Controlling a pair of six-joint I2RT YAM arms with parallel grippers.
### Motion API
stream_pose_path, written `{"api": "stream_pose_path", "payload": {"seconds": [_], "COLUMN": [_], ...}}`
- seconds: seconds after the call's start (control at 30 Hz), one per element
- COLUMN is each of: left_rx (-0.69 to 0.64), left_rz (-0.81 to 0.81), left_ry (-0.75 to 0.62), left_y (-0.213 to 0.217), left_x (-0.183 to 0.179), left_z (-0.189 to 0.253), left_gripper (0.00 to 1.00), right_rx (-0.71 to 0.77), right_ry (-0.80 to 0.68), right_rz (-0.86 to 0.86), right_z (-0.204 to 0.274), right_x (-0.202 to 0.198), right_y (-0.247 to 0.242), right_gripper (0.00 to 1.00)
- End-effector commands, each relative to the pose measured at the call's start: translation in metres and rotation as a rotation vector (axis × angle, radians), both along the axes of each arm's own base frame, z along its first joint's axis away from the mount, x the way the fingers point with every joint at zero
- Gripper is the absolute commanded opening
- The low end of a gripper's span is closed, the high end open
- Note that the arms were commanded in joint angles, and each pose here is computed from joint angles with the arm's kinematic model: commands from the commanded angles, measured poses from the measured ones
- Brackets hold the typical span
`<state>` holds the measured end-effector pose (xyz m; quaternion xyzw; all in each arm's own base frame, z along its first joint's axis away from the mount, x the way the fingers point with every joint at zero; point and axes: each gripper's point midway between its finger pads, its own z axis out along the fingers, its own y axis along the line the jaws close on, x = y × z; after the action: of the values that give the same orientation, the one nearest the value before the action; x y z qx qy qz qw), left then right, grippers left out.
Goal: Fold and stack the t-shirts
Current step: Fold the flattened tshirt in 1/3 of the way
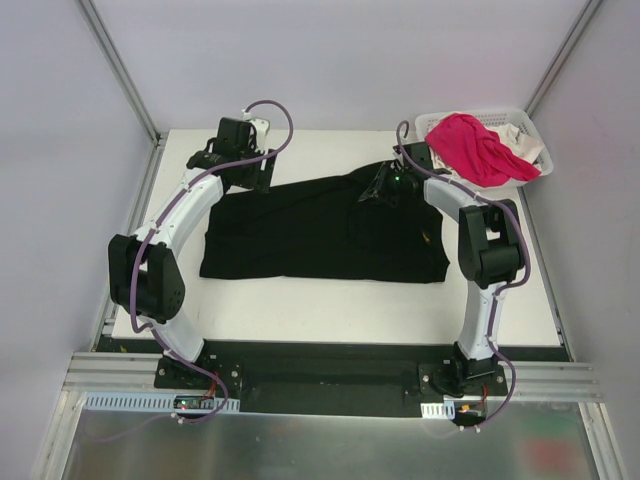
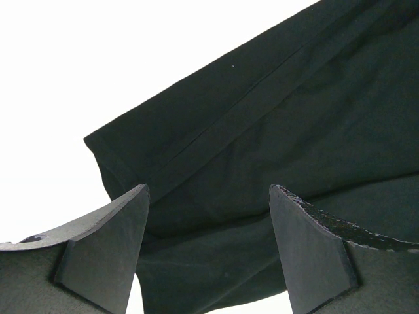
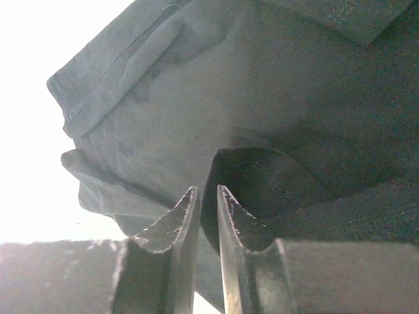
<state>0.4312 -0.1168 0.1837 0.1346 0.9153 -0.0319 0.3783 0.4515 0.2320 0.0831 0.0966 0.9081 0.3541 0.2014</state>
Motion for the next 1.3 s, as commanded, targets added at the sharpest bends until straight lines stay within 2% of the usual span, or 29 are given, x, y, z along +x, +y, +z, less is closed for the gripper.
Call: {"api": "stream_pose_path", "payload": {"seconds": [0.0, 0.1, 0.27, 0.4, 0.47, 0.6, 0.67, 0.8, 0.93, 1.27], "left_rx": [0.001, -0.001, -0.001, -0.001, 0.0, -0.008, -0.004, 0.004, 0.002, -0.014], "left_rz": [0.003, 0.003, 0.003, 0.002, 0.003, 0.006, 0.007, 0.016, 0.013, 0.004], "left_ry": [-0.046, -0.052, -0.06, -0.075, -0.082, -0.101, -0.106, -0.118, -0.119, -0.109], "left_y": [-0.002, -0.002, -0.001, 0.0, 0.0, 0.001, 0.002, 0.005, 0.006, 0.0], "left_x": [0.008, 0.008, 0.007, 0.006, 0.005, 0.004, 0.002, -0.001, -0.003, -0.004], "left_z": [0.018, 0.021, 0.024, 0.031, 0.034, 0.042, 0.044, 0.049, 0.049, 0.047], "left_gripper": [0.73, 0.73, 0.73, 0.73, 0.73, 0.73, 0.73, 0.73, 0.73, 0.73], "right_rx": [0.017, 0.024, 0.011, 0.007, 0.011, 0.075, 0.06, 0.048, 0.031, 0.041], "right_ry": [-0.008, 0.003, 0.065, 0.035, 0.005, 0.035, 0.03, 0.004, 0.02, 0.049], "right_rz": [0.025, 0.027, 0.047, 0.016, -0.012, -0.047, -0.061, -0.072, -0.079, -0.091], "right_z": [0.004, 0.0, -0.007, 0.005, 0.018, 0.018, 0.017, 0.025, 0.017, 0.004], "right_x": [-0.003, -0.002, -0.003, 0.008, 0.025, 0.05, 0.053, 0.041, 0.006, -0.01], "right_y": [0.006, 0.008, 0.013, 0.009, -0.003, -0.021, -0.032, -0.046, -0.058, -0.068], "right_gripper": [0.22, 0.29, 0.35, 0.43, 0.43, 0.45, 0.45, 0.45, 0.45, 0.44]}}
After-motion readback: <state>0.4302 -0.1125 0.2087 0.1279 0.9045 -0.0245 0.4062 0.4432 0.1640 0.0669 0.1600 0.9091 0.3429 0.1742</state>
